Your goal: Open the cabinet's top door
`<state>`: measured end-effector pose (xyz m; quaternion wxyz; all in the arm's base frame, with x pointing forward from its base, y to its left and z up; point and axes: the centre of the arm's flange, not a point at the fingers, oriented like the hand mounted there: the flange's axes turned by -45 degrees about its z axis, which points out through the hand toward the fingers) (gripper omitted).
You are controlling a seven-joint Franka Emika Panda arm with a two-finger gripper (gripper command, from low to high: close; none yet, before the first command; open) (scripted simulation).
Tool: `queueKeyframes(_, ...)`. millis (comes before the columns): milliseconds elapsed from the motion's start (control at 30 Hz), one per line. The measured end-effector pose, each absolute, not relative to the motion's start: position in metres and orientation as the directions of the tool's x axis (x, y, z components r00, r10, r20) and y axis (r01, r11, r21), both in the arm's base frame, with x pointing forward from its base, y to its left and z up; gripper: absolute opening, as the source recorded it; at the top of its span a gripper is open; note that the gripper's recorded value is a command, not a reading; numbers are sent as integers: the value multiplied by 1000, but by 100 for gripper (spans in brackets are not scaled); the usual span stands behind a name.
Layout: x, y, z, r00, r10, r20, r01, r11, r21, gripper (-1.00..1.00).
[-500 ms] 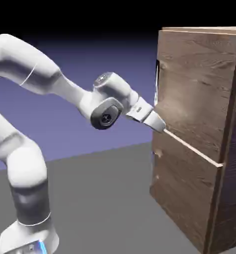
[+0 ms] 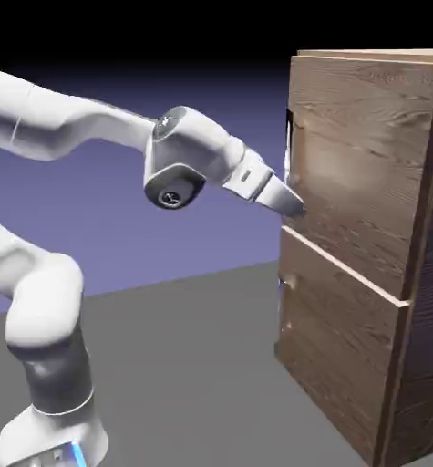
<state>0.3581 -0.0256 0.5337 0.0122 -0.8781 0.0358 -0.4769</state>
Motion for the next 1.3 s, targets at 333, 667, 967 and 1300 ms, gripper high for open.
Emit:
queueKeyframes(333, 337, -21, 557, 422, -101, 901, -58, -995, -85, 0)
queueKeyframes(667, 324, -3, 565, 280, -93, 956, -47, -995, -83, 0)
queueKeyframes(967, 322, 21, 561, 139, -57, 989, -41, -998, -52, 0)
queueKeyframes(1300, 332, 45, 546, 0, 0, 1000, -53, -999, 0, 0)
